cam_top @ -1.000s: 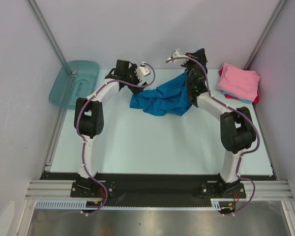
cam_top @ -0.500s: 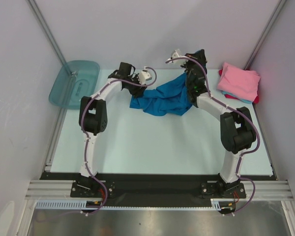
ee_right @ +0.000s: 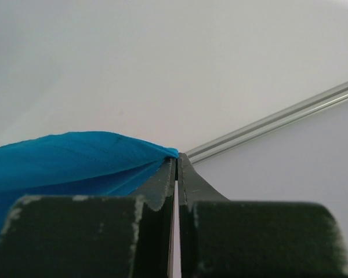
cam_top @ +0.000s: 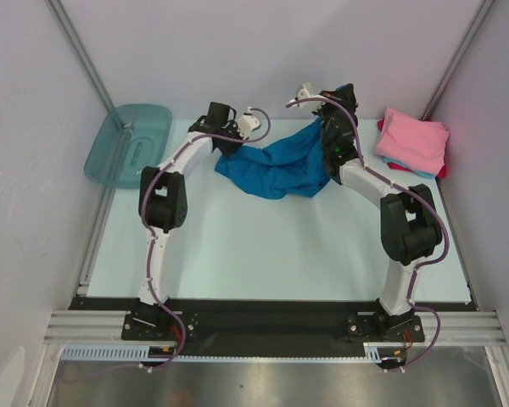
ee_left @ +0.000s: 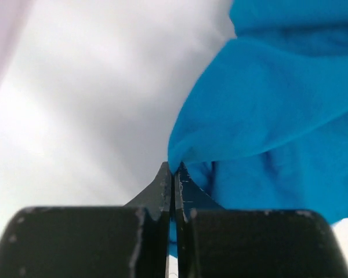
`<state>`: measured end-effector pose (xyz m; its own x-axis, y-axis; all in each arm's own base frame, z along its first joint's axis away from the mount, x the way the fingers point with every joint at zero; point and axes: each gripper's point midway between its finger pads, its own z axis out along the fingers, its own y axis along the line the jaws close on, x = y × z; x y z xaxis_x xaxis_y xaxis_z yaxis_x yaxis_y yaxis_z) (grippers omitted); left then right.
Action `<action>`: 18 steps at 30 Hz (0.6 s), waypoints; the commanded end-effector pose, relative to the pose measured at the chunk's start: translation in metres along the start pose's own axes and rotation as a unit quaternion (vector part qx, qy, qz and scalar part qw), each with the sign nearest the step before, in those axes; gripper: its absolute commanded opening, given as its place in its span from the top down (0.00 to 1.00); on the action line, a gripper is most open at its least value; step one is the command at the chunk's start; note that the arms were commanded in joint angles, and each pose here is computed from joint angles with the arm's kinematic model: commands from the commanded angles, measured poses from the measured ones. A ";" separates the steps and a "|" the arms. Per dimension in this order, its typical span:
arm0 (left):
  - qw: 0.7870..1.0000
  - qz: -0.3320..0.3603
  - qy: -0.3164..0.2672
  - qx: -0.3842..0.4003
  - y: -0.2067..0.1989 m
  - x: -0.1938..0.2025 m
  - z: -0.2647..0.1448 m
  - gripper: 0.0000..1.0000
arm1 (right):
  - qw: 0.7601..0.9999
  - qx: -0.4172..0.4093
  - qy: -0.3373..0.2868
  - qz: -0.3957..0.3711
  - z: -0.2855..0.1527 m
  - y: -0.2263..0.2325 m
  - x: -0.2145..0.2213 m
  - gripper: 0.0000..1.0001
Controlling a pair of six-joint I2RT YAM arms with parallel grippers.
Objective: Fold and stack the t-shirts
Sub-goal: Move the tshirt to the center of the board
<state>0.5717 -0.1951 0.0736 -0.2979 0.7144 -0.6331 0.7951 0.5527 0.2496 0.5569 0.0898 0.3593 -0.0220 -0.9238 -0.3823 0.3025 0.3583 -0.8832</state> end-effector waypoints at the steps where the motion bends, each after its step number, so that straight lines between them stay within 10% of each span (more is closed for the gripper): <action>1: 0.981 0.016 -0.130 -0.143 0.067 -0.100 -0.130 1.00 | 0.999 0.040 0.002 0.028 0.000 -0.031 0.000 1.00; 10: 0.969 0.131 -0.198 -0.069 0.018 -0.147 -0.243 1.00 | 0.999 0.034 0.010 0.039 0.005 -0.019 0.008 1.00; 18: 0.959 0.169 -0.091 0.207 -0.099 -0.057 -0.230 1.00 | 0.999 0.027 0.000 0.044 0.008 -0.013 0.004 1.00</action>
<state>0.4497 -0.1851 0.3253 0.1548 0.6870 -0.7099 0.8466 0.2781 0.4538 0.5629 0.0822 0.3475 -0.0333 -0.9094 -0.4145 0.2892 0.3882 -0.8750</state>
